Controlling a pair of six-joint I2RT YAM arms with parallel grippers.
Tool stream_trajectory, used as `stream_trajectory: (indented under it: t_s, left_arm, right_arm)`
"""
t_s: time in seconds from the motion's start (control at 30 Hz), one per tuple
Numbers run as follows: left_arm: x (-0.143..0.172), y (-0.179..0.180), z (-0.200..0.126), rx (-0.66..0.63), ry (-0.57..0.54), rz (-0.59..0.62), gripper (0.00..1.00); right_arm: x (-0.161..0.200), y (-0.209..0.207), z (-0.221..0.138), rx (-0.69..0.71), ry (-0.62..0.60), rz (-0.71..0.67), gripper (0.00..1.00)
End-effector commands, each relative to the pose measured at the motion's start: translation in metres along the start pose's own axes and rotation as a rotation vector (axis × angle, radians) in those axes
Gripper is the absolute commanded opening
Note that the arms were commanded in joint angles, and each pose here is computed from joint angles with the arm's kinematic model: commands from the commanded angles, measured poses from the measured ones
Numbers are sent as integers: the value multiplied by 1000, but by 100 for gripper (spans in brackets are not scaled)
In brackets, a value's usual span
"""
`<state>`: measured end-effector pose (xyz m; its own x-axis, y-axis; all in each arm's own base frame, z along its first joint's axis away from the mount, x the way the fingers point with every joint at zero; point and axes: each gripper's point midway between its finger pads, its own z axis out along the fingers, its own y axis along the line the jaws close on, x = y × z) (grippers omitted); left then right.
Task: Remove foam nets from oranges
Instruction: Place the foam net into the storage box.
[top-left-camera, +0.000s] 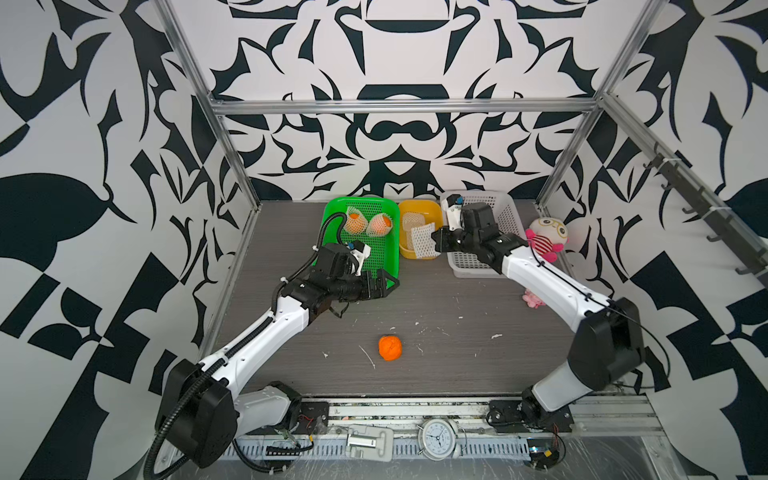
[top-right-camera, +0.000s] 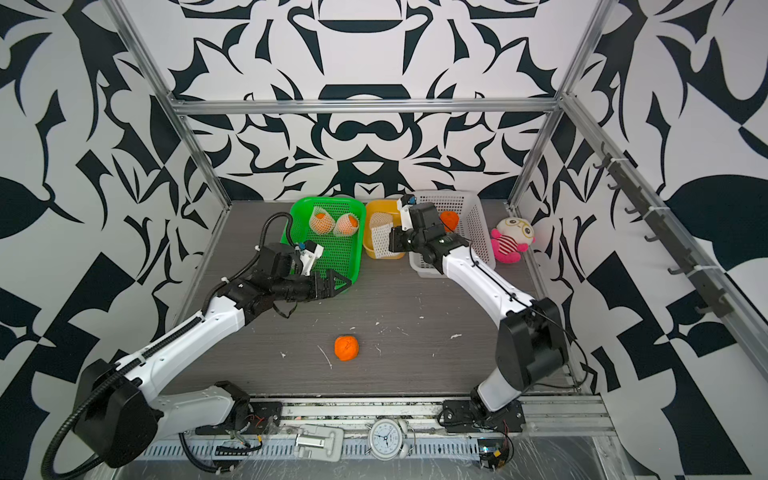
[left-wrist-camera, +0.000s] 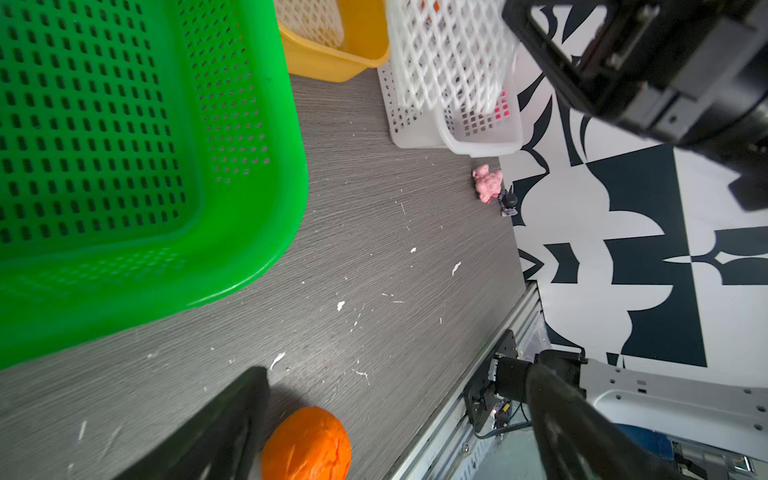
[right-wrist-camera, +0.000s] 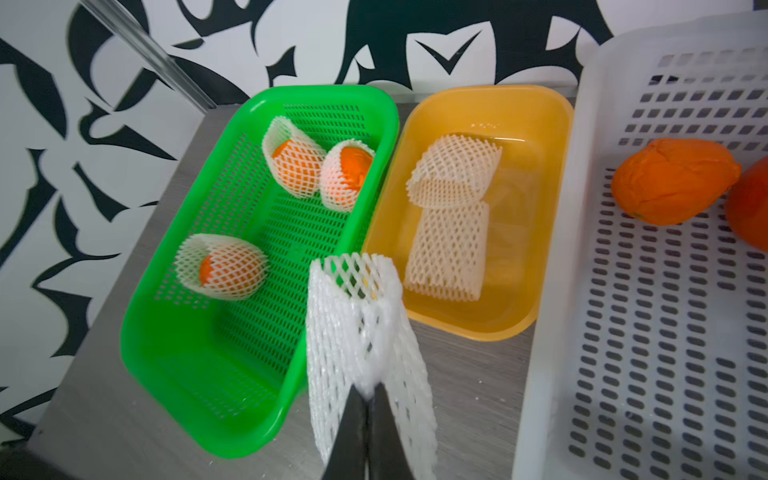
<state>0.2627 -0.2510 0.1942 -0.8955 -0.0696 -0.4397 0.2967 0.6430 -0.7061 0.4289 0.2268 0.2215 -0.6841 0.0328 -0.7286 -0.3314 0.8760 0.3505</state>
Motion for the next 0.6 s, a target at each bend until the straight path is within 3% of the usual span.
stream_trajectory:
  t_s: [0.0, 0.33, 0.57]
  left_arm:
    - [-2, 5, -1, -25, 10, 9, 100]
    - [-4, 15, -1, -32, 10, 3, 100]
    - [-3, 21, -1, -26, 12, -12, 99]
  right_arm:
    - [-24, -18, 11, 125, -6, -67, 0]
    - [-64, -49, 70, 314, 3, -101, 0]
    - [-84, -69, 87, 435, -23, -132, 0]
